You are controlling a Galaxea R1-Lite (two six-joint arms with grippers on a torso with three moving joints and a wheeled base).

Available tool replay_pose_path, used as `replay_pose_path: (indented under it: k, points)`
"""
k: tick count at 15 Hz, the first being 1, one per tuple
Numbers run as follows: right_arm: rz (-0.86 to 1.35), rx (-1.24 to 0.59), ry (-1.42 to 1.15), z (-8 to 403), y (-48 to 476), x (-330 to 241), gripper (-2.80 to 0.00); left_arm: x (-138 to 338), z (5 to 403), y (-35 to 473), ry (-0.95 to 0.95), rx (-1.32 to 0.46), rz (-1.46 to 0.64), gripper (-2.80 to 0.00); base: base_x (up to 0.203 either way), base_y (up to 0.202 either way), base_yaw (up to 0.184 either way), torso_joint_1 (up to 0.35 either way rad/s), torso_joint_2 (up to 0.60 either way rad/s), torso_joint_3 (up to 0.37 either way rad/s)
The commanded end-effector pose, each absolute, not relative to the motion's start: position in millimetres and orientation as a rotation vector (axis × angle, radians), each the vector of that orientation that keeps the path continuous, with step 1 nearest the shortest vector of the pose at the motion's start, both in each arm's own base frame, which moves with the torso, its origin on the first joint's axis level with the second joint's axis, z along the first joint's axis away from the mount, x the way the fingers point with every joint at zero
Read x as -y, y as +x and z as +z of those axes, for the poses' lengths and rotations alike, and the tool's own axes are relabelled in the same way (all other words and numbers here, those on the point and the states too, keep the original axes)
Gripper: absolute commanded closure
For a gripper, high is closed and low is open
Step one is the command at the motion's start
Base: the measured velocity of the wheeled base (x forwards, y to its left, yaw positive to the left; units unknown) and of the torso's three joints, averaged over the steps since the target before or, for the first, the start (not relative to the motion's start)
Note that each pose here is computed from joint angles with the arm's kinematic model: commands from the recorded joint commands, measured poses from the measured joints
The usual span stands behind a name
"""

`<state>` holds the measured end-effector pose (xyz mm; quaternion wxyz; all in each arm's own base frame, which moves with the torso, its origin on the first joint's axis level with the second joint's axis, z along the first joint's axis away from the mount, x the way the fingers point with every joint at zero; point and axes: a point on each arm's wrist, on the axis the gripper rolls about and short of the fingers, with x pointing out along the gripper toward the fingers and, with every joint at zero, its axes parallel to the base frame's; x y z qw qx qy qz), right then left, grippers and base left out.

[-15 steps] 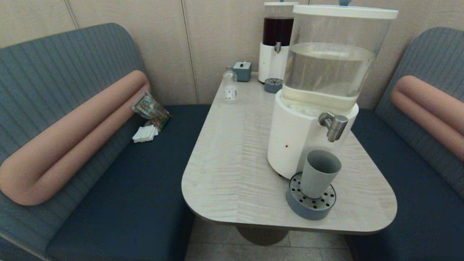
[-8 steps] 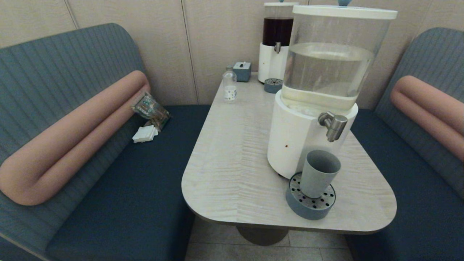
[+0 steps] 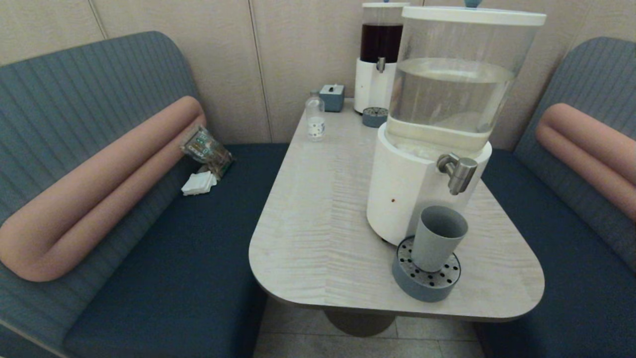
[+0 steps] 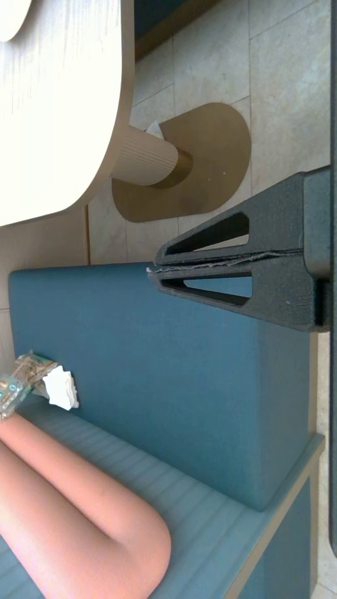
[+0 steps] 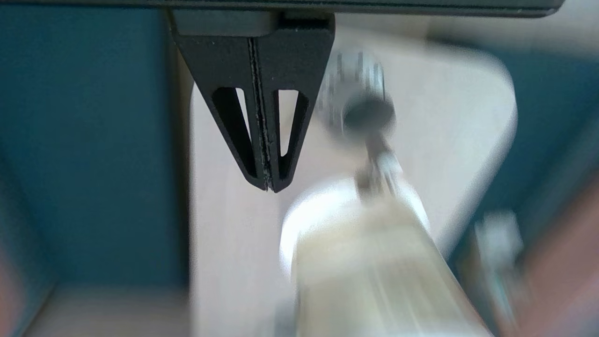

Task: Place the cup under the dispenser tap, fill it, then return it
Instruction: Turn on the faucet

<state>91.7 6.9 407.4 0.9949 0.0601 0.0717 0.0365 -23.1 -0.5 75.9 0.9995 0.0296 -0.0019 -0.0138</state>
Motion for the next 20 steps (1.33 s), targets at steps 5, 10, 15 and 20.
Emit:
replay_pose_path:
  k: [5,10,15,20]
  points:
    - [0.221,-0.655,0.105,365.9,214.4,-36.6,0.00,0.5,75.9,-22.9,0.060,0.002,-0.028,0.00,0.000,0.000,0.000,0.000,0.00,0.000]
    - [0.297,-0.630,0.030,361.5,231.0,-51.6,0.00,0.5,75.9,-22.9,0.060,0.002,-0.028,0.00,0.000,0.000,0.000,0.000,0.00,0.000]
    - [0.353,-0.631,0.010,351.5,250.5,-72.8,0.00,0.5,75.9,-22.9,0.060,0.002,-0.028,0.00,0.000,0.000,0.000,0.000,0.00,0.000]
    - [0.383,-0.661,-0.002,343.8,257.6,-84.3,0.00,0.5,75.9,-22.9,0.060,0.002,-0.028,0.00,0.000,0.000,0.000,0.000,0.00,0.000]
